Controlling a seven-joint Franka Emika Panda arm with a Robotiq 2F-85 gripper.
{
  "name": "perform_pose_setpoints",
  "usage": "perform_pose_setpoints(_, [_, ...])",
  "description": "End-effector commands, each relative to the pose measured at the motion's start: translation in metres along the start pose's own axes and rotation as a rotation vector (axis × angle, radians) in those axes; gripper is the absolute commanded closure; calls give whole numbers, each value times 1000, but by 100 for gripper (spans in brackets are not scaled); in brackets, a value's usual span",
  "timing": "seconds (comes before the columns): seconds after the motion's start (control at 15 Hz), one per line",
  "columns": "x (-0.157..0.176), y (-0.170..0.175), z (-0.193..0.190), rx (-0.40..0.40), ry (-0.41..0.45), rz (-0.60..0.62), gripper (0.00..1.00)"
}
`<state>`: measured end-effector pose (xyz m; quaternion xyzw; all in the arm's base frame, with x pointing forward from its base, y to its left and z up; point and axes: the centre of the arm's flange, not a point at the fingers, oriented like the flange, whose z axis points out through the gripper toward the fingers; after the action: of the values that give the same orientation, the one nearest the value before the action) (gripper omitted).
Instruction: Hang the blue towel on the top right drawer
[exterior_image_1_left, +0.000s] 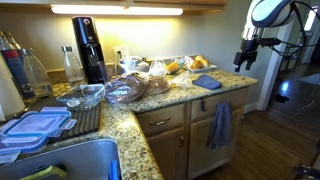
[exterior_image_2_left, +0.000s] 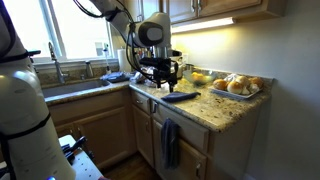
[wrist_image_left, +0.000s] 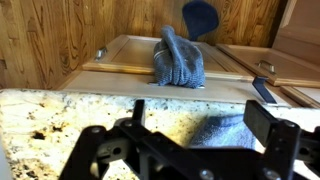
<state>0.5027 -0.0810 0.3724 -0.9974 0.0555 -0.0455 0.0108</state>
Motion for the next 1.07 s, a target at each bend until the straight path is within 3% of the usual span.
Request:
perform_pose_setpoints(0.0, [46,16,20,57,16,-32,0])
perform_pose_setpoints(0.4, [92,17,29,135,65,-5,0])
perform_pose_setpoints(0.47, [74,11,29,109,35,-10,0])
perform_pose_setpoints(1.0, [98,14,40,116,57,5,0])
